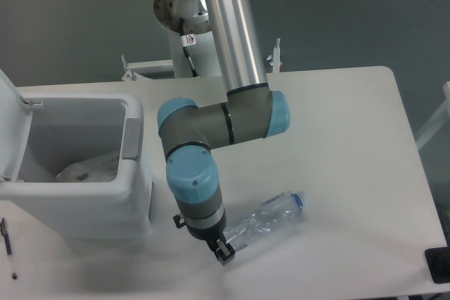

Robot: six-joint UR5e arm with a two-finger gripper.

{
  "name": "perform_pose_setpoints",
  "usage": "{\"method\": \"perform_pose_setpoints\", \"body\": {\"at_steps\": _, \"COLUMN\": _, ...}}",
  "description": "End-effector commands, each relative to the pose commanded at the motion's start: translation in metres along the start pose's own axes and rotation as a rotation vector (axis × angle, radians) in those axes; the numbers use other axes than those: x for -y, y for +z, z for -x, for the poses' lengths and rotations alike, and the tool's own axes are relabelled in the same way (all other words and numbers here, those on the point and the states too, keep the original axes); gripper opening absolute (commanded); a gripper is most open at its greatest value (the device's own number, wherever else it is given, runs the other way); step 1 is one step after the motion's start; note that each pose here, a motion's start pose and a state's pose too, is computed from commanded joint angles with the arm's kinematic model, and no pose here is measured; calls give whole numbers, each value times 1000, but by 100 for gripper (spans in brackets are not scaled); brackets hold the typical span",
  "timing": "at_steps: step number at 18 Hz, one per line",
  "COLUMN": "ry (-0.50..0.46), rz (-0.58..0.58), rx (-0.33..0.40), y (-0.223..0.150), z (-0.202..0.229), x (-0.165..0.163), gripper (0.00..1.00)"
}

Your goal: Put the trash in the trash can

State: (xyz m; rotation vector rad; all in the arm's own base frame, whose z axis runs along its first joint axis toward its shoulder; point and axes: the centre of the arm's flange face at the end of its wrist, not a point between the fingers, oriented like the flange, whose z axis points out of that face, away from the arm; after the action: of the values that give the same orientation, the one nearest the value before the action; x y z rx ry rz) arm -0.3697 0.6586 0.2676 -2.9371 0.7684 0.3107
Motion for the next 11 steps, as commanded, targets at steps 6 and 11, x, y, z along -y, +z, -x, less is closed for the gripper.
{"method": "perform_pose_setpoints", "body": {"at_steps": 6, "ry": -98, "rz": -155, "rx": 18, "y": -24, "z": 48, "x": -29, "gripper": 34}}
{"method": "perform_pose_setpoints", "body": {"at_steps": 11, "ry": -191, "rz": -321, "rx": -10, "y": -53, "z": 57, "x": -35, "gripper": 34}}
